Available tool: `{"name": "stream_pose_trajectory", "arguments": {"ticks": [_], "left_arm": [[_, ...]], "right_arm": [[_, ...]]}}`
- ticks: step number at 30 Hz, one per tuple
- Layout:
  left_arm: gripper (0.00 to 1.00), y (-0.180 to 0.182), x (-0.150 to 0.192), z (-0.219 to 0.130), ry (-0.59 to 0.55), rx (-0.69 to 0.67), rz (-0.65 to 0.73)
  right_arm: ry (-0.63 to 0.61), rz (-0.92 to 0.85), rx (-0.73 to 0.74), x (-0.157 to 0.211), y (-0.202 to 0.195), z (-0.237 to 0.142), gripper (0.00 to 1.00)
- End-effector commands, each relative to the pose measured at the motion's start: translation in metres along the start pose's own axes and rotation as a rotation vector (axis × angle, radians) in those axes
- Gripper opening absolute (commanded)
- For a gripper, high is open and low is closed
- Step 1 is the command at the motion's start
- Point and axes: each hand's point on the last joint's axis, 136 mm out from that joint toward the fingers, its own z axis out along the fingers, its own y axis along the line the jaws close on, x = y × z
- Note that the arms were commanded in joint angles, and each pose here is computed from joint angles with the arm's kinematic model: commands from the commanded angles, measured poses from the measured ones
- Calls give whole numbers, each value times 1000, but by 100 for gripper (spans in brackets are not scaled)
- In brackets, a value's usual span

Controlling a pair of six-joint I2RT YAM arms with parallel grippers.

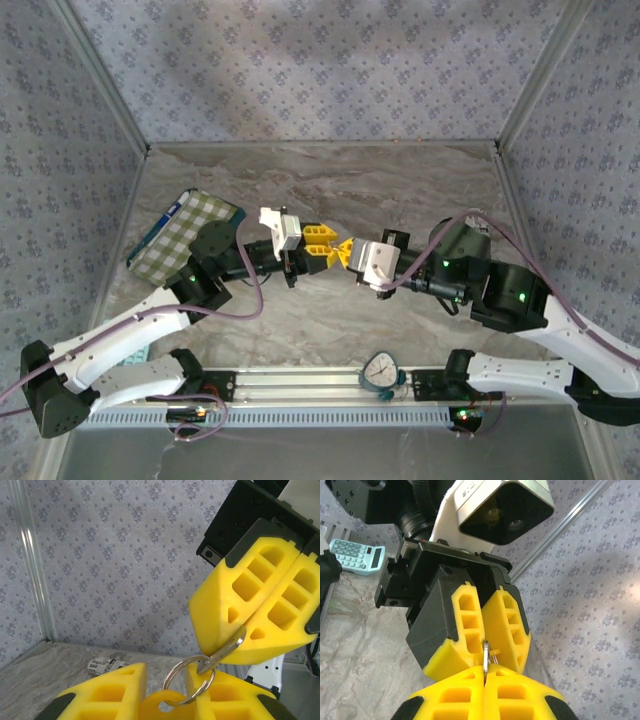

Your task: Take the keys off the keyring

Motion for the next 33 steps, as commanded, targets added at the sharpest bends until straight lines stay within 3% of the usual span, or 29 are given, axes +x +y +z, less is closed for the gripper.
{"name": "stream_pose_trajectory", "arguments": {"ticks": [1, 2, 6, 9, 20, 24, 27, 33], "left_arm": [[29, 32, -20, -8, -93, -171, 44], [41, 31, -18, -10, -99, -177, 54], [60, 23, -5, -12, -98, -171, 94], [67, 15, -3, -12, -110, -160, 132], [69, 7, -13, -17, -130, -172, 211], [63, 8, -14, -14, -130, -171, 227], [53, 7, -16, -13, -137, -170, 234], [48, 7, -19, -14, -147, -171, 238]], "right_arm": [[-45, 130, -75, -16, 7, -2, 0], [-26, 157, -63, -16, -1, -3, 0], [38, 278, -54, -15, -14, 0, 0], [47, 327, -79, -15, -14, 3, 0], [20, 424, -108, -17, -16, 2, 0], [0, 435, -112, -20, -16, 1, 0], [-7, 444, -114, -20, -17, 1, 0], [-23, 460, -122, -21, -17, 0, 0]]}}
